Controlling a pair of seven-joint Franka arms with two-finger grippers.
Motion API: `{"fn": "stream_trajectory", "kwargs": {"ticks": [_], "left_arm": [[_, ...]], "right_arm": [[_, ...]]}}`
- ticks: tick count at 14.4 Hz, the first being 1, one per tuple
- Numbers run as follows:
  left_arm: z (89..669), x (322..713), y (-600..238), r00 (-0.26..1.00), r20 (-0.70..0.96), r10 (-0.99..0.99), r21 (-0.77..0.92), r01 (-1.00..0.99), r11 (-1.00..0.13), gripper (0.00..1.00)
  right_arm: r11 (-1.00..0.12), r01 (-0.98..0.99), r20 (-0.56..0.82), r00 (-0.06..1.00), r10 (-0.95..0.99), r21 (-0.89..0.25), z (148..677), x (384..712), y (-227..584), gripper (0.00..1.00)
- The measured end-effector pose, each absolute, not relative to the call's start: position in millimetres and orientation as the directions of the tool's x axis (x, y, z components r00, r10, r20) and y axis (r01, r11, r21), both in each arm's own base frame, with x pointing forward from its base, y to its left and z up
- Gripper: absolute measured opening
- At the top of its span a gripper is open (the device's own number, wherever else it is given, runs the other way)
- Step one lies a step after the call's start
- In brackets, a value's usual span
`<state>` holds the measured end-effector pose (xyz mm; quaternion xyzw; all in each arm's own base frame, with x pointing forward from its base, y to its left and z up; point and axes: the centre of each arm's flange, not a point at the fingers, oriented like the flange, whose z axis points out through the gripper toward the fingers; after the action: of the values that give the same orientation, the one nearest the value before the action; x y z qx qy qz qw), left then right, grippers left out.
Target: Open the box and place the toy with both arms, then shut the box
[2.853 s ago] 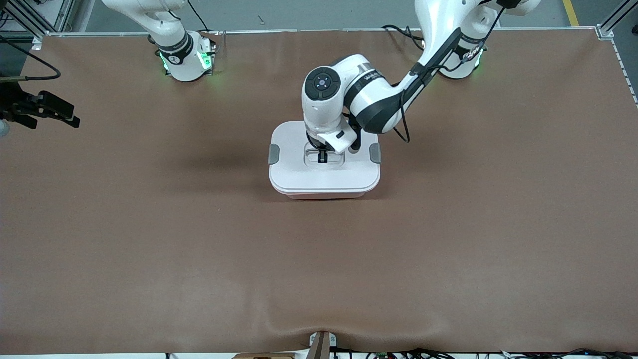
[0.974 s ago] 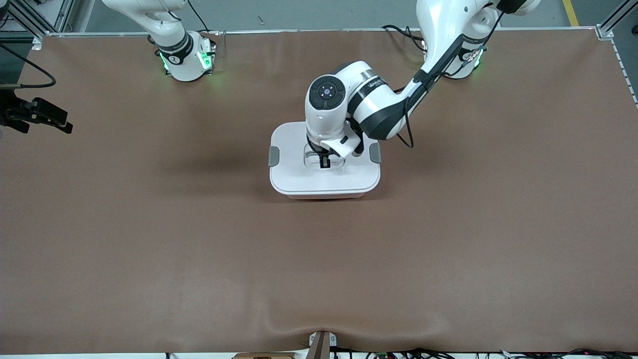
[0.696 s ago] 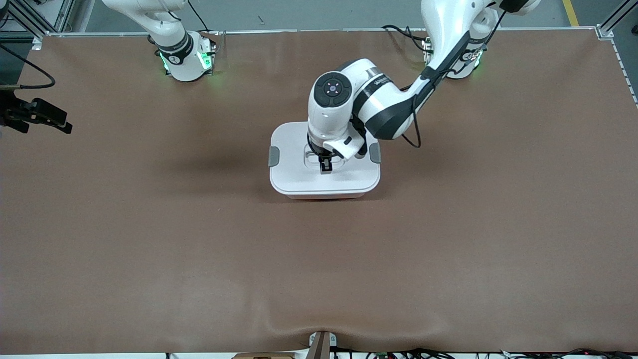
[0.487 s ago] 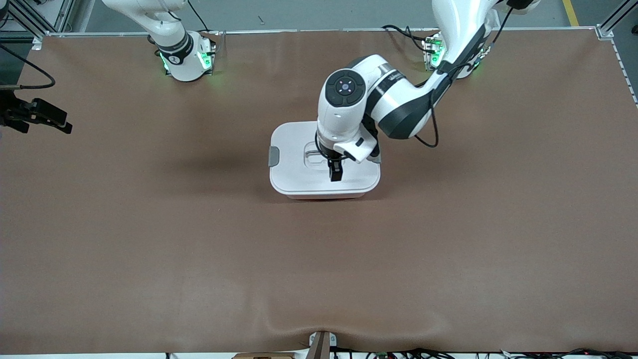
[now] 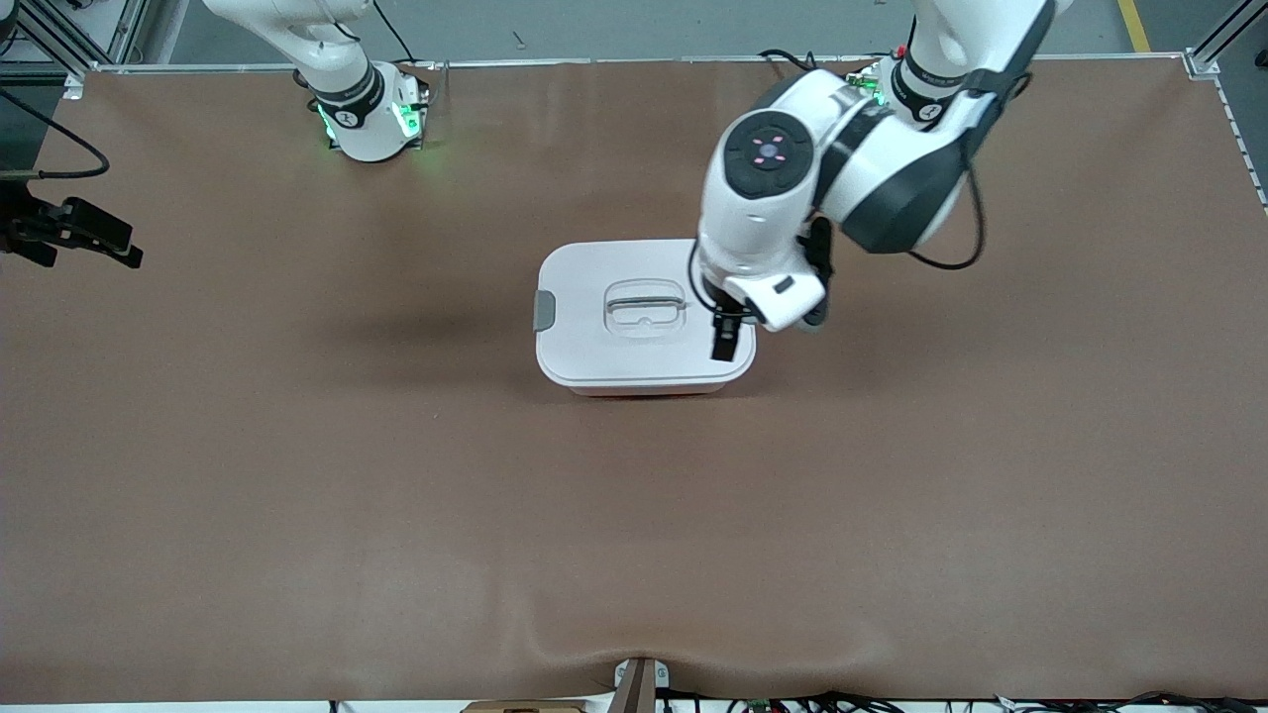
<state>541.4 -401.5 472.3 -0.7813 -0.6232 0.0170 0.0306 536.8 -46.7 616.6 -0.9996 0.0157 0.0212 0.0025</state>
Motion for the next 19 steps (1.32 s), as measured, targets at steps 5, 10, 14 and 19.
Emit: {"fn": "stream_trajectory", "kwargs": {"ticks": [5,10,14,19], "left_arm": [[506,566,-327,0.364,-0.023,0.931,-0.107,0.925,-0.364,1.00],[528,585,-275,0.513,-0.066,0.856,-0.070,0.853,-0.517,1.00],[550,597,-222,0.678,-0.087,0.730,-0.026,0.731,-0.682,1.00],[559,603,-195,0.811,-0.072,0.581,-0.005,0.582,-0.813,1.00]], "right_arm": [[-0.999,-0.036,-0.045,0.998,-0.036,-0.004,614,537,-49,1.00],[-0.999,-0.038,-0.042,0.998,-0.038,-0.007,610,538,-50,1.00],[-0.999,-0.039,-0.036,0.999,-0.038,-0.023,609,539,-48,1.00],[-0.999,-0.039,-0.045,0.998,-0.038,-0.024,605,538,-48,1.00]]}}
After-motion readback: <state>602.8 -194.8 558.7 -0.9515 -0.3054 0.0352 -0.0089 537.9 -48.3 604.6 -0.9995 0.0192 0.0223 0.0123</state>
